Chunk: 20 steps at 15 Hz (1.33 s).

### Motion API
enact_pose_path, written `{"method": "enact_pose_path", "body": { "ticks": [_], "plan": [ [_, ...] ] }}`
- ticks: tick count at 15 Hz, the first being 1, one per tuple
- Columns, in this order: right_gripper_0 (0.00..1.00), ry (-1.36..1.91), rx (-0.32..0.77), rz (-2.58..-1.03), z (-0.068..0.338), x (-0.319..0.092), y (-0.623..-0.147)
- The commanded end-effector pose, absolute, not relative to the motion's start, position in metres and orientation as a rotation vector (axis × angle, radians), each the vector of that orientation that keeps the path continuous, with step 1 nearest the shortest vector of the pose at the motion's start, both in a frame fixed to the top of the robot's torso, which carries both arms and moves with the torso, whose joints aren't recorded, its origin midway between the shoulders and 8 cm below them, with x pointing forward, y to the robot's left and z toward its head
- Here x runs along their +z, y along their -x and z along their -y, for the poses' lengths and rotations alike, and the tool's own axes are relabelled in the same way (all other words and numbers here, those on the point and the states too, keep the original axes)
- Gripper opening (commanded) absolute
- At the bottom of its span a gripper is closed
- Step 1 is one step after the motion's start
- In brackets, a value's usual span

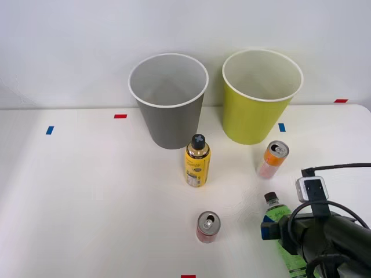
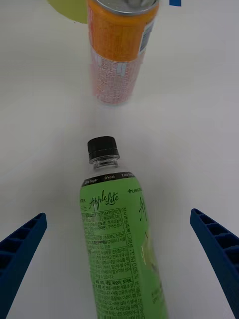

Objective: Put cans in the gray bin, plastic bottles in the light green bin

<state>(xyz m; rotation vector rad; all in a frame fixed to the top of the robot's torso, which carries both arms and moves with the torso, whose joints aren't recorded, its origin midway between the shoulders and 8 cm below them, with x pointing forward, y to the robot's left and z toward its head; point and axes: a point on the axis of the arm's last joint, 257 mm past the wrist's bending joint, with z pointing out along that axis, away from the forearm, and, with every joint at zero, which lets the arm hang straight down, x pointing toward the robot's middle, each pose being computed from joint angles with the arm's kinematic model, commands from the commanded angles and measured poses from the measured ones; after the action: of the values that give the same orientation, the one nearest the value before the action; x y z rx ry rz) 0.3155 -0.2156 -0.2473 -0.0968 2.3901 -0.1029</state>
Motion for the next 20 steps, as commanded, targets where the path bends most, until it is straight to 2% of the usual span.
{"method": "enact_pose_path", "body": {
  "ticks": [1,3,6,8,11,20],
  "plan": [
    [1.00,0.116,-0.138,-2.426,0.218,-0.249,-0.312],
    [1.00,0.128,-0.116,-2.416,0.208,-0.247,-0.317],
    [1.00,0.125,-0.143,-2.446,0.209,-0.263,-0.329],
    [1.00,0.112,-0.219,-2.508,0.221,-0.269,-0.321],
    [1.00,0.109,-0.248,-2.531,0.227,-0.272,-0.317],
    [1.00,0.121,-0.279,-2.595,0.221,-0.300,-0.333]
  ]
}}
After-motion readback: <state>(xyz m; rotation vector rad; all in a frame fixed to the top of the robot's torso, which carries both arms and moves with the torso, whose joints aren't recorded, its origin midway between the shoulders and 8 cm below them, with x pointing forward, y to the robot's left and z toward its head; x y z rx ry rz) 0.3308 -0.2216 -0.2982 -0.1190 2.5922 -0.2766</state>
